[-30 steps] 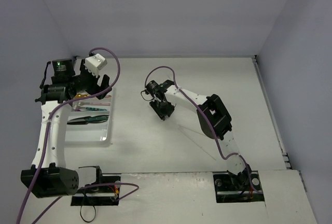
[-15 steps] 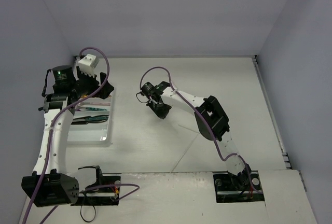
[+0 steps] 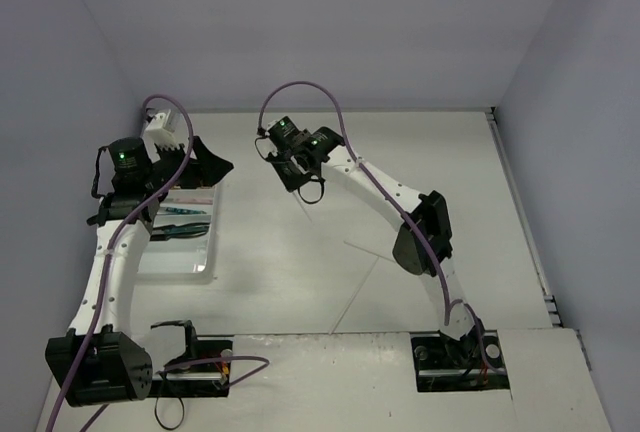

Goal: Sort the eating utensils into containers

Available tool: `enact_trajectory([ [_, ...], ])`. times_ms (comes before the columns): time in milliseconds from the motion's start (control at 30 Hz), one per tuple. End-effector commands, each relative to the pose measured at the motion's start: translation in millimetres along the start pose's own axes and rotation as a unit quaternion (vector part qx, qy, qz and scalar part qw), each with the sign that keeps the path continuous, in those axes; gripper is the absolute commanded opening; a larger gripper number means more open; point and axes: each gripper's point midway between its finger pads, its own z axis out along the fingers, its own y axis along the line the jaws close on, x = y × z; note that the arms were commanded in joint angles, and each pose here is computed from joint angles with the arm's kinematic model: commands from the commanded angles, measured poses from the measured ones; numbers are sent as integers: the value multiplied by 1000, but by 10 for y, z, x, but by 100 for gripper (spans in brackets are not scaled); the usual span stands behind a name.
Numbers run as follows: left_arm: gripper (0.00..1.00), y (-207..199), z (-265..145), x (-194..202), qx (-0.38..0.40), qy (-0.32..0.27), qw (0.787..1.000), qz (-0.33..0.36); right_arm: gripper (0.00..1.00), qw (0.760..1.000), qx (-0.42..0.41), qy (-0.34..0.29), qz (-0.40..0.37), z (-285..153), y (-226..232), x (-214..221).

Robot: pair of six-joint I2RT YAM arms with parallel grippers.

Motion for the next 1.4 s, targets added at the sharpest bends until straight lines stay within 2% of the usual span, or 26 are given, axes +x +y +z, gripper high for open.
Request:
enact_trajectory([
  [0,73,-222,30,-395,49,-63,997,-17,0,994,-74,-82,20,-565,256,-487],
  [200,73,-219,140,-476,62,-68,995,-47,0,985,-129,-115,24,-781,463,-677],
  [300,73,-243,233,-441,73,-52,994,-58,0,982,-145,-124,19,-845,538,-718],
  [600,73,-290,460,-356,85,-31,992,-85,0,975,-172,-139,7,-989,697,-787],
  [733,69,-295,540,-377,91,-30,990,-99,0,973,-182,-140,1,-1013,748,-781],
  [867,59,-317,574,-411,100,-30,989,-102,0,973,-187,-137,-7,-1009,799,-750],
  [900,53,-321,582,-416,103,-30,989,-104,0,973,-188,-136,-8,-1010,807,-745],
  [1067,21,-353,607,-422,119,-29,986,-115,0,972,-189,-138,-16,-1014,835,-746],
  [1100,10,-363,604,-425,122,-29,985,-115,0,972,-188,-137,-16,-1005,833,-742],
  [1167,1,-374,592,-423,124,-28,985,-116,0,972,-189,-136,-17,-1001,842,-737],
  [1200,0,-383,584,-421,126,-27,985,-116,5,973,-189,-135,-15,-994,837,-729],
  [1233,0,-391,575,-422,128,-27,985,-115,19,973,-187,-133,-14,-981,831,-722],
  [1267,0,-411,553,-428,133,-27,985,-104,51,974,-184,-134,-11,-994,819,-728],
  [1300,0,-424,523,-432,139,-26,985,-96,73,974,-179,-137,-7,-1016,798,-738],
  [1333,0,-433,494,-430,144,-23,985,-89,83,975,-174,-140,-5,-1034,777,-745],
  [1367,0,-441,468,-414,145,-16,986,-76,84,975,-172,-140,-4,-1035,767,-742],
])
